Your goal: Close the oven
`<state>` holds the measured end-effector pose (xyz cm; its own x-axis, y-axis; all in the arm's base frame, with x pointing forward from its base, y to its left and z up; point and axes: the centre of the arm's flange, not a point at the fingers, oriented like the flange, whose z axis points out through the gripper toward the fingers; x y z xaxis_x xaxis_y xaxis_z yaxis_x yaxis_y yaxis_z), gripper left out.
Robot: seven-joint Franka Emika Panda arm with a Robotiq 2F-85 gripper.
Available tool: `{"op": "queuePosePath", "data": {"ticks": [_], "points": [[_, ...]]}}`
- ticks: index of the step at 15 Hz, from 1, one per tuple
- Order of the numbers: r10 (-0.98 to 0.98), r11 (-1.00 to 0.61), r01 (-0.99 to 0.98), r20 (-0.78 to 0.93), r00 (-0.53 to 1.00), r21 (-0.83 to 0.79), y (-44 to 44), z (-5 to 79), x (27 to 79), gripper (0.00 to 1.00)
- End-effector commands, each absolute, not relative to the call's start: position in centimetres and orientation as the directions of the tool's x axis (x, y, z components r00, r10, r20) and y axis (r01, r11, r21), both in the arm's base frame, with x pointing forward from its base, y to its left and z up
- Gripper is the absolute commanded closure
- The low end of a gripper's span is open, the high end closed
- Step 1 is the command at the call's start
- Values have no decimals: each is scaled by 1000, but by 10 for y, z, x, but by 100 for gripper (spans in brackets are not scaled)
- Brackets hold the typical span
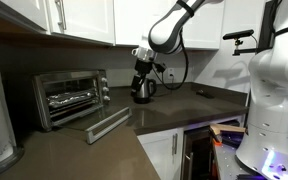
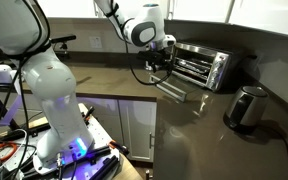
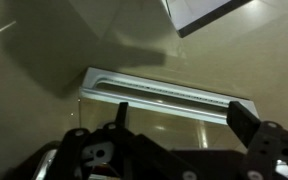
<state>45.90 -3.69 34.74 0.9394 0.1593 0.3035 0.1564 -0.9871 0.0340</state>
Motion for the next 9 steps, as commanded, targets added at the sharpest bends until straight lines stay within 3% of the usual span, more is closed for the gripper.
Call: {"op": "queuePosePath", "data": {"ticks": [1,9], "points": [[161,-983,180,340,927,-26,-14,325,479,0],[44,-977,115,360,932,-178,14,278,499,0]]}}
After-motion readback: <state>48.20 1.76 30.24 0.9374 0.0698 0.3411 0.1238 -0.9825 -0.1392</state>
